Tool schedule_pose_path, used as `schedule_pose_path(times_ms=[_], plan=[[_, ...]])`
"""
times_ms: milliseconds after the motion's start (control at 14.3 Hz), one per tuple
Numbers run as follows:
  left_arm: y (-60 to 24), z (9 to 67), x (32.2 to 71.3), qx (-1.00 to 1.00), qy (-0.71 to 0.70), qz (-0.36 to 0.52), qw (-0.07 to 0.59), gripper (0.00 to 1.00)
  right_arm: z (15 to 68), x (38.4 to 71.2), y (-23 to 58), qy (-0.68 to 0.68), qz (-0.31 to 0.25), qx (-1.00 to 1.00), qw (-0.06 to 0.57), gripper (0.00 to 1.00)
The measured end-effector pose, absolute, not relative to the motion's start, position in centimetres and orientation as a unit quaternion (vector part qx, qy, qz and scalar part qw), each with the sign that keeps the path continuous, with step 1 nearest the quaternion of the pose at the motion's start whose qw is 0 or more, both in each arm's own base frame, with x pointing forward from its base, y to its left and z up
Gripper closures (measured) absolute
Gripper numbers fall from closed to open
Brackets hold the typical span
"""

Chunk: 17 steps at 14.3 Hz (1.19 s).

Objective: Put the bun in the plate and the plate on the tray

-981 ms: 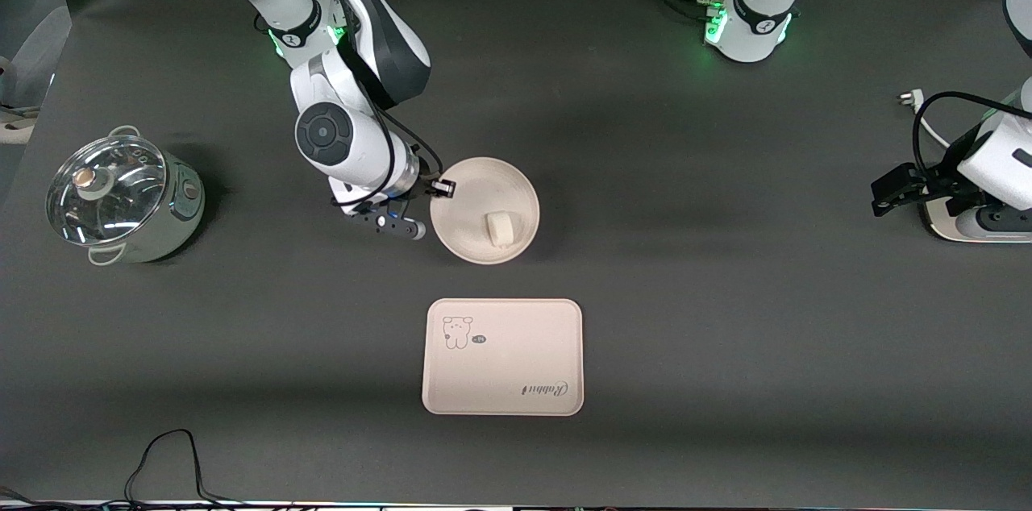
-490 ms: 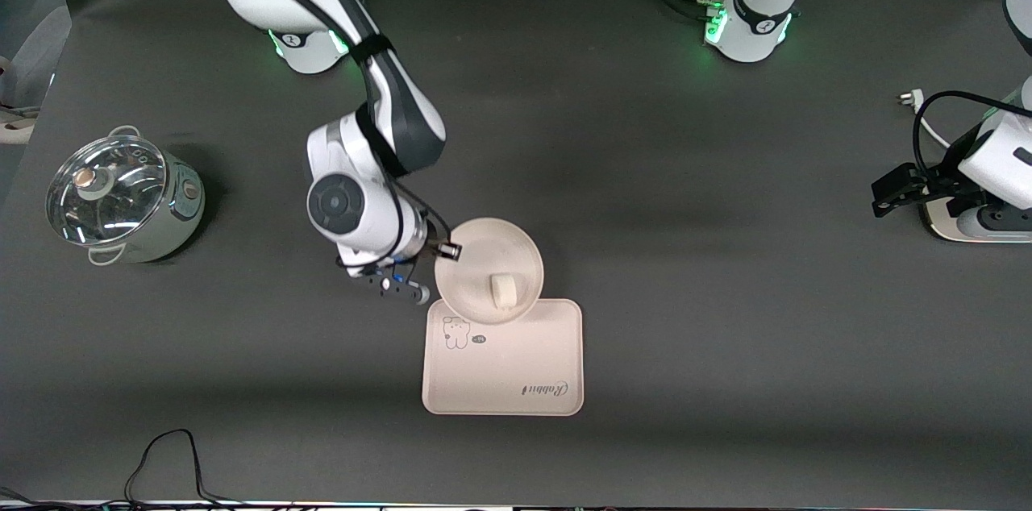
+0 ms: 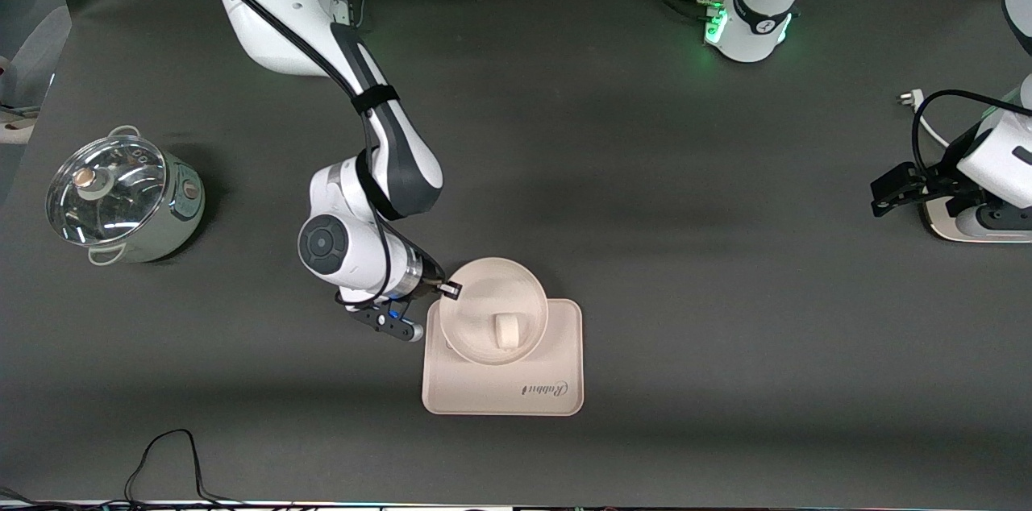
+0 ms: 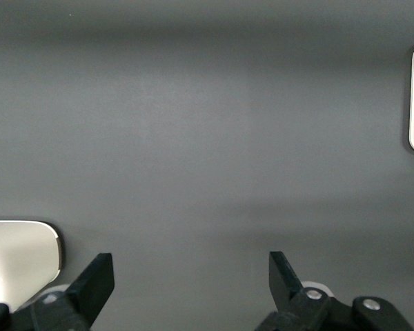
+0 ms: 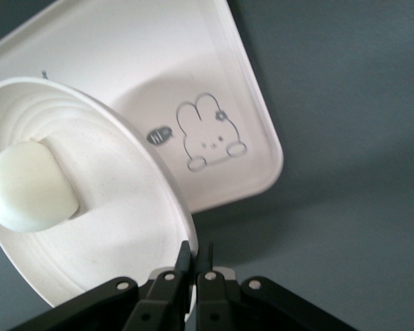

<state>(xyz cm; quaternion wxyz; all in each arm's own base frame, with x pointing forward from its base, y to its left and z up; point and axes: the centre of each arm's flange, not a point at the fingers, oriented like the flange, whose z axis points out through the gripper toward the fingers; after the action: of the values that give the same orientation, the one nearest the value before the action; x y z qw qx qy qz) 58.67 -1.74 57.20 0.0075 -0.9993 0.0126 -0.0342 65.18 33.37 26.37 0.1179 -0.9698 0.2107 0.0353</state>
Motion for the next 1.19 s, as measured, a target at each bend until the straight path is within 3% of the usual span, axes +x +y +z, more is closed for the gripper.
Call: schedule_pose_path(times_ms=[350, 770, 911, 1051, 1191], plan=[[-1.9, 57.3, 58.6, -0.999, 0.014, -0.035, 0.007, 0.00, 21.0, 65.6, 34.9, 0.221, 0.011, -0.967, 0.129, 0.95], [-1.9, 57.3, 58.6, -0.999, 0.014, -0.035, 0.007, 0.00, 20.0, 66.4, 34.9, 0.230, 0.012, -0.963, 0.138, 0.96], [-1.9, 57.3, 58.6, -0.999, 0.014, -0.035, 0.007, 0.00, 19.7, 66.9, 34.1, 0.236, 0.011, -0.962, 0.137, 0.80], [-1.9, 57.3, 58.6, -0.999, 0.014, -0.035, 0.007, 0.00, 19.7, 67.5, 33.2, 0.242, 0.009, -0.960, 0.138, 0.75], [-1.9, 57.3, 58.6, -0.999, 0.014, -0.035, 0.007, 0.00, 19.7, 67.7, 32.9, 0.244, 0.008, -0.960, 0.138, 0.62]])
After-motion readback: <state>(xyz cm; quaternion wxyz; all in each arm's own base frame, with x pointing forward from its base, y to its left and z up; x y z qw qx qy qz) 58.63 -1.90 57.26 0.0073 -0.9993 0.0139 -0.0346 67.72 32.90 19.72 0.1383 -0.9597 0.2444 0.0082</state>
